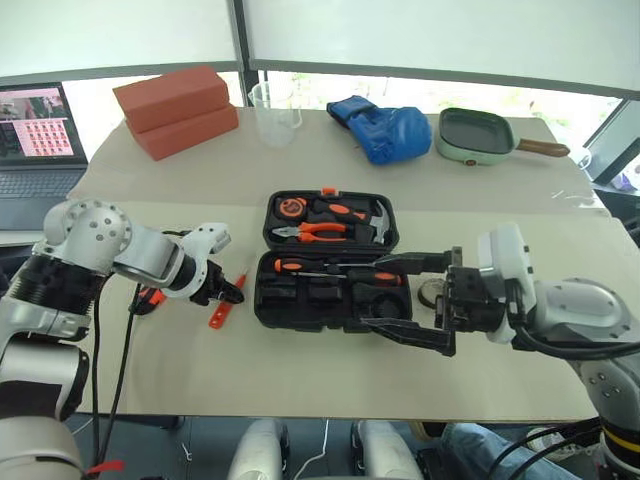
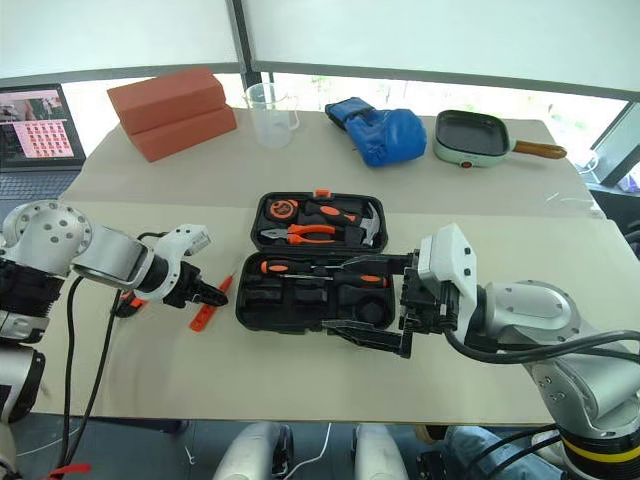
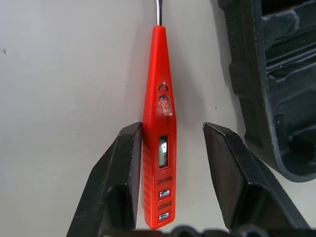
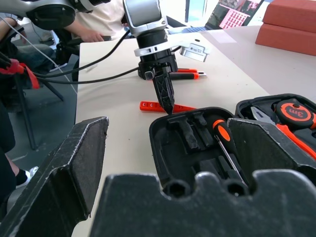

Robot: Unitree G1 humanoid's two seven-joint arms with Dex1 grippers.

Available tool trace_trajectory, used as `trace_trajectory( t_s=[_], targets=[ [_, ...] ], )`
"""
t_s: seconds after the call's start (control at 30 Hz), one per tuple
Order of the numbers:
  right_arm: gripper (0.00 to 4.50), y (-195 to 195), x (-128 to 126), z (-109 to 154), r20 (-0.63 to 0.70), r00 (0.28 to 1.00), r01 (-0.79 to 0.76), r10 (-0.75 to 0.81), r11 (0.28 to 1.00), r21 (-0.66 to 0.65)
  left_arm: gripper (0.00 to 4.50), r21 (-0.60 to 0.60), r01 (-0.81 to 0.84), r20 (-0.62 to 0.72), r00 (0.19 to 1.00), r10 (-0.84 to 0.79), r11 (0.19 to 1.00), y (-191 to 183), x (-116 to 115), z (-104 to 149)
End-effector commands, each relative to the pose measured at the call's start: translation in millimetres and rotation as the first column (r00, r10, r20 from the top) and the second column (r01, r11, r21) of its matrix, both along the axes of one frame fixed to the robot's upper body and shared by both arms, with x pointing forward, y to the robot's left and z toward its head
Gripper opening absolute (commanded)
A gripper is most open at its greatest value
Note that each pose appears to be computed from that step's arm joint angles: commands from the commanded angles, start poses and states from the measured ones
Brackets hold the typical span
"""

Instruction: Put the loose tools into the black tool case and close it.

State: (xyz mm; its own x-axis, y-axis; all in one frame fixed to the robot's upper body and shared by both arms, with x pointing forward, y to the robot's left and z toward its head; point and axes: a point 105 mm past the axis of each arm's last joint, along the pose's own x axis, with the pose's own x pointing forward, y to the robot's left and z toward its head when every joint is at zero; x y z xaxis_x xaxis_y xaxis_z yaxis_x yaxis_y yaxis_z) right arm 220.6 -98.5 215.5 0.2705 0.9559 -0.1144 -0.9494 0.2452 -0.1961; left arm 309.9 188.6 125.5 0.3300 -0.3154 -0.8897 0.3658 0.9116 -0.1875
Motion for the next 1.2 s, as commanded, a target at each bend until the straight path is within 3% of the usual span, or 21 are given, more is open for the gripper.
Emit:
trace_trajectory(
  t_s=[0.03, 0.2, 0.5, 0.7, 0.77, 0.93, 1.2],
  targets=[
    [4.50, 0.2, -3.3, 11.5, 0.054, 0.998, -0.013, 0.013, 1.000, 0.007, 1.83, 0.069, 0.017, -0.070, 0.997, -0.012, 0.997, 10.6, -13.5, -19.0],
    [4.50, 1.5, -1.9, 12.0, 0.055, 0.998, -0.016, 0.015, 1.000, 0.008, 0.41, 0.077, 0.018, -0.066, 0.998, -0.013, 0.997, 16.6, -15.7, -18.3],
    [4.50, 2.4, 0.0, 11.5, 0.051, 0.999, -0.018, 0.017, 1.000, 0.008, 0.40, 0.097, -0.004, -0.038, 0.999, 0.007, 0.995, 30.3, -13.0, -10.7],
    [4.50, 1.5, 1.6, 10.8, 0.048, 0.999, -0.014, 0.014, 1.000, 0.009, 0.40, 0.106, -0.051, 0.023, 0.999, 0.049, 0.993, 46.0, -3.8, 9.7],
    [4.50, 1.5, 3.6, 10.0, 0.044, 0.999, -0.013, 0.012, 1.000, 0.011, 1.42, 0.104, -0.062, 0.019, 0.998, 0.061, 0.993, 49.8, -3.1, 10.3],
    [4.50, 1.6, 6.7, 7.9, 0.033, 0.999, -0.012, 0.011, 1.000, 0.010, 3.09, 0.072, -0.064, 0.030, 0.998, 0.062, 0.995, 48.2, 1.1, 17.0],
    [4.50, 1.4, 8.9, 6.0, 0.026, 1.000, -0.002, 0.001, 1.000, 0.019, 3.09, 0.118, 0.003, 0.007, 1.000, -0.004, 0.993, 42.9, -7.4, 12.0]
  ],
)
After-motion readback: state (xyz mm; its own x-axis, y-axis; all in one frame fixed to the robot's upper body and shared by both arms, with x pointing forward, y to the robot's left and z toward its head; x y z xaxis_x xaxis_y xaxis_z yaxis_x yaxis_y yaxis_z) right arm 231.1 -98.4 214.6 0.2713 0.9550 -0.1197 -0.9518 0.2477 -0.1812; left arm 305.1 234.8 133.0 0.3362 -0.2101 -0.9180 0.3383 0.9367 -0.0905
